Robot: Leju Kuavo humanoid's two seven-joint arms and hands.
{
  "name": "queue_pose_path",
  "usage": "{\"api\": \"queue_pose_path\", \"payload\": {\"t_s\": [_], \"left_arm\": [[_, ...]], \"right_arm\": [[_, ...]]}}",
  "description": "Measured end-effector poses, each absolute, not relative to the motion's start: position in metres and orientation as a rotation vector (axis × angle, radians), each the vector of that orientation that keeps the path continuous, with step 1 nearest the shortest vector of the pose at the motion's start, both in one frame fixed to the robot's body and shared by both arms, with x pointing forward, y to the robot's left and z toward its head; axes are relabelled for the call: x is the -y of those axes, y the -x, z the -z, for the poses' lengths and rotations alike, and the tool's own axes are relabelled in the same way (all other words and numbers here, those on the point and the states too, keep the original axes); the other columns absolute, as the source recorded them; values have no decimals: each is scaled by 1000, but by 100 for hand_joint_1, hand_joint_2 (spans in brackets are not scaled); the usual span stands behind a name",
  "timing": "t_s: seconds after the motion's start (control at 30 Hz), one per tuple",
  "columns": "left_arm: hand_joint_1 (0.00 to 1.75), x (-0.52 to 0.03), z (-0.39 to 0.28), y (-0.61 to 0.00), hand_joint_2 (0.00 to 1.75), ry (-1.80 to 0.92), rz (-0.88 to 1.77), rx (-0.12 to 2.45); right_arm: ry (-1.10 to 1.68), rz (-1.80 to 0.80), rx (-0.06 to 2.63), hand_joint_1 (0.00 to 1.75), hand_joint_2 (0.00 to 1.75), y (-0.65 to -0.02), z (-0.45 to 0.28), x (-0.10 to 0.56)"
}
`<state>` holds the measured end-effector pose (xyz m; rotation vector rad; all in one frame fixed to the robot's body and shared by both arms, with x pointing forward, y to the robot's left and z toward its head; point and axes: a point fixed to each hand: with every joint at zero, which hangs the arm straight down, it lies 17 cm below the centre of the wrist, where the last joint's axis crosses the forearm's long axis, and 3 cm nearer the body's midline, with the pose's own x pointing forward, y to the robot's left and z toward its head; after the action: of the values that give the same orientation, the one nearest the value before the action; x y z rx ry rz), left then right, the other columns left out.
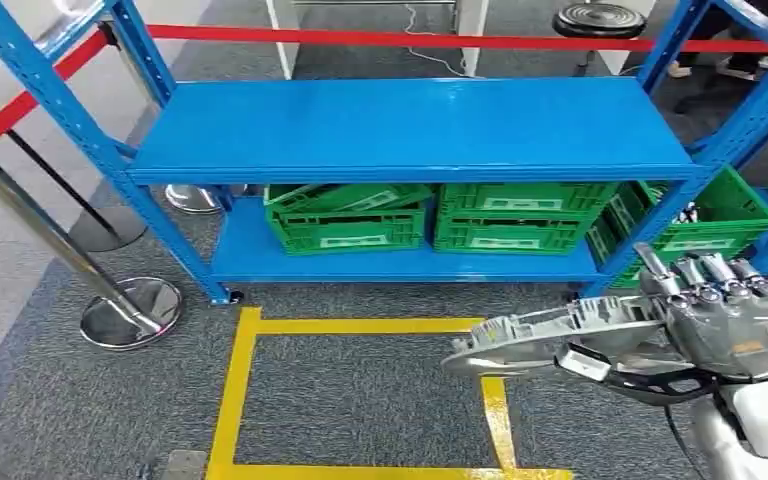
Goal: Take the parts from the cabinet and place them on the table.
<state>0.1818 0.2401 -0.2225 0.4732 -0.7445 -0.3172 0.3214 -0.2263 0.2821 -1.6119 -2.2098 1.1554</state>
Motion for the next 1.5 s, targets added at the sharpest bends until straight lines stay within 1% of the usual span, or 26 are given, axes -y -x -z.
{"api": "queue_pose_path", "payload": {"t_s": [0.3, 0.67, 0.9, 1.1, 1.5], "left_arm": [[0, -241, 223, -181, 175, -476, 328, 744], [0, -242, 217, -198, 175, -484, 332, 778], [0, -250, 219, -192, 175, -495, 315, 767], [0, -264, 225, -172, 175, -512, 278, 729], [0, -284, 231, -157, 175, -528, 222, 688]], "right_arm": [[1598, -1167, 2189, 175, 175, -312, -276, 228], [1560, -1169, 2227, 175, 175, -310, -277, 223], [1533, -1176, 2249, 175, 175, -314, -275, 218], [1498, -1168, 2285, 175, 175, -318, -277, 210], [1420, -1186, 2346, 175, 175, -337, -273, 182]]}}
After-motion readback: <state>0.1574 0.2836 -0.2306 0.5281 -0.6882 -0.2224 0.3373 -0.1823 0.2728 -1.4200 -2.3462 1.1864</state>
